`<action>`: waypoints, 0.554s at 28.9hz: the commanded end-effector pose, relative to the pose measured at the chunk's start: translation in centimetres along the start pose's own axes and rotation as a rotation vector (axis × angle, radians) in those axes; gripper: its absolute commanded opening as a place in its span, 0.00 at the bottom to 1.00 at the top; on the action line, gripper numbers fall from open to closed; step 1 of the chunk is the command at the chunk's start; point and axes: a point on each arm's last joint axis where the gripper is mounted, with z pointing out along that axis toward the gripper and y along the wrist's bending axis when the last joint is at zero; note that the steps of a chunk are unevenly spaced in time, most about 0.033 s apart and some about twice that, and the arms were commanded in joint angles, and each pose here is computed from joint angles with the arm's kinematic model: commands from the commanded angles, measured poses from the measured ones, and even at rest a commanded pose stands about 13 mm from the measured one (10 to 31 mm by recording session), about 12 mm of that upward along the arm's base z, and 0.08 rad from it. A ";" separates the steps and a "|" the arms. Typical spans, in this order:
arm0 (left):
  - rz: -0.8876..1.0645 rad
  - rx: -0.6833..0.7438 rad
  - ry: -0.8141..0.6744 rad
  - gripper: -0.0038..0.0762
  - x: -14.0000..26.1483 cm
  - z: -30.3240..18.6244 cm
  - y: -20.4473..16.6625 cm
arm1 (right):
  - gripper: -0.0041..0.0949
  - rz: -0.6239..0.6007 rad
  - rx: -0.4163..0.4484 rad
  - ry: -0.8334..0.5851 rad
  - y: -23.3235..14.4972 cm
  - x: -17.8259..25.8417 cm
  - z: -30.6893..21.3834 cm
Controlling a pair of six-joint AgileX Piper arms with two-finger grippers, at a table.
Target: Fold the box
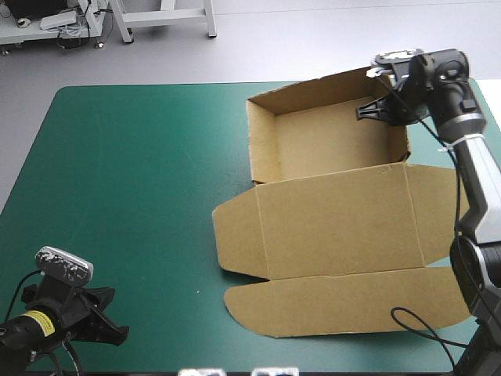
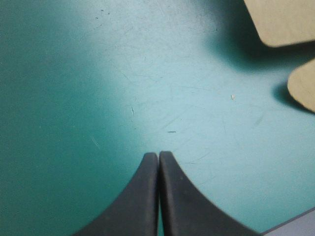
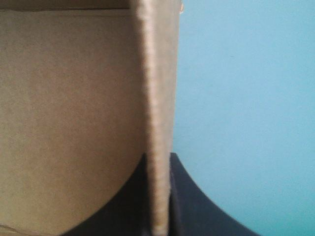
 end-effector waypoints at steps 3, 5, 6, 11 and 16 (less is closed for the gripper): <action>-0.002 0.009 -0.050 0.04 -0.8 -0.5 -0.1 | 0.02 0.183 0.052 -0.106 -6.9 0.5 -4.7; -0.002 0.009 -0.050 0.04 -0.8 -0.5 -0.1 | 0.02 0.248 0.064 -0.106 -9.2 1.0 -4.7; -0.002 0.009 -0.050 0.04 -0.8 -0.5 -0.1 | 0.02 0.274 0.072 -0.102 -10.3 1.2 -4.7; -0.003 0.008 -0.059 0.04 -0.9 -0.5 -0.1 | 0.02 0.392 0.126 -0.044 -15.0 3.4 -3.6; -0.003 0.007 -0.077 0.04 -1.0 -0.5 -0.1 | 0.02 0.503 0.139 0.047 -18.5 6.6 -1.0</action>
